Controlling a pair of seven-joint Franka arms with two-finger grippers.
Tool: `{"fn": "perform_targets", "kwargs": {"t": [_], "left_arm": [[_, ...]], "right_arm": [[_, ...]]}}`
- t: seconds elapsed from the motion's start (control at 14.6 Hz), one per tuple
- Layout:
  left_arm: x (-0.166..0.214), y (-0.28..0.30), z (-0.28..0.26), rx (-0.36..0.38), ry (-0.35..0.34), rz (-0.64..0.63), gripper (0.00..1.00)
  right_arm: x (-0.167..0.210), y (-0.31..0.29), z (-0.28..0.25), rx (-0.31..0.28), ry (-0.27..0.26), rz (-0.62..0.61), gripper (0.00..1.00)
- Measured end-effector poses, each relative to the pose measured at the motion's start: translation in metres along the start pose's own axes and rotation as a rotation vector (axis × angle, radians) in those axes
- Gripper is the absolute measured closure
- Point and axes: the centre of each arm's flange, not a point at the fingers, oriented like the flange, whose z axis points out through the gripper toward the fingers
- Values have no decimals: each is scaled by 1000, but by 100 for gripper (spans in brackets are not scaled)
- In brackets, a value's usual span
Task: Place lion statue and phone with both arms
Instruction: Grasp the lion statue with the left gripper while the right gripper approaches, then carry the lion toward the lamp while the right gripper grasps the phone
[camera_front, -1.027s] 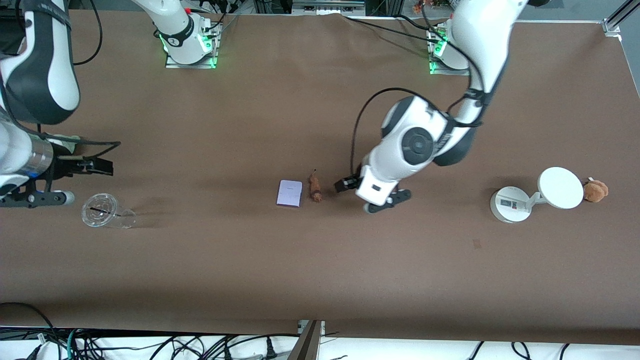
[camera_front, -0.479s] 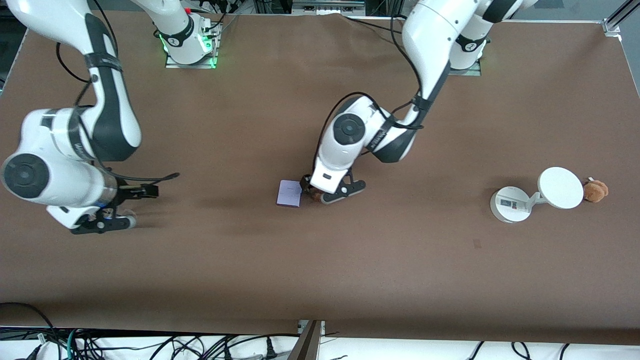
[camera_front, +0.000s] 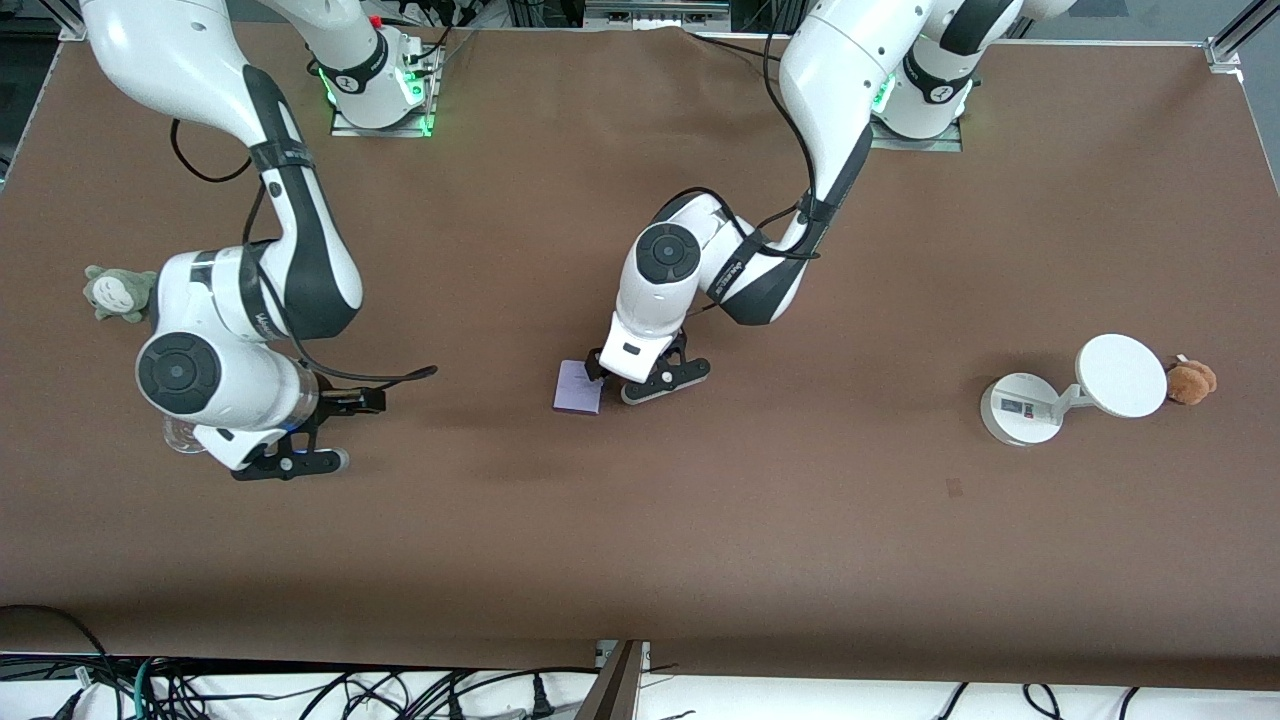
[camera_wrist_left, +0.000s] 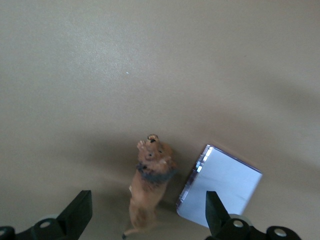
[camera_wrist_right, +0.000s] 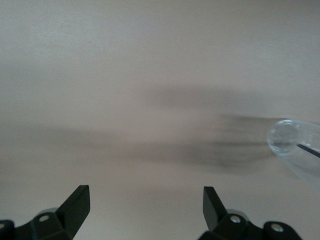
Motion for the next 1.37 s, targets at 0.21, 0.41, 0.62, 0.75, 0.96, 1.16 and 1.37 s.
{"fn": "perform_targets", "kwargs": {"t": [0.21, 0.41, 0.62, 0.75, 0.96, 1.16, 1.37], "left_arm": [[-13, 1, 23, 21, 11, 37, 0], [-20, 7, 23, 14, 15, 51, 14], [-19, 9, 20, 9, 21, 55, 47], [-17, 9, 19, 8, 26, 57, 66], [-8, 9, 11, 4, 38, 69, 67], [-3, 8, -18, 35, 33, 77, 67], [49, -22, -69, 60, 58, 160, 67]], "right_arm": [[3, -10, 12, 2, 0, -9, 0], [2, -33, 15, 10, 8, -10, 0], [4, -38, 19, 10, 15, 8, 0], [4, -39, 21, 26, 13, 16, 0], [6, -41, 28, 49, 8, 27, 0], [6, -43, 29, 49, 10, 25, 0], [6, -46, 28, 49, 17, 21, 0]]}}
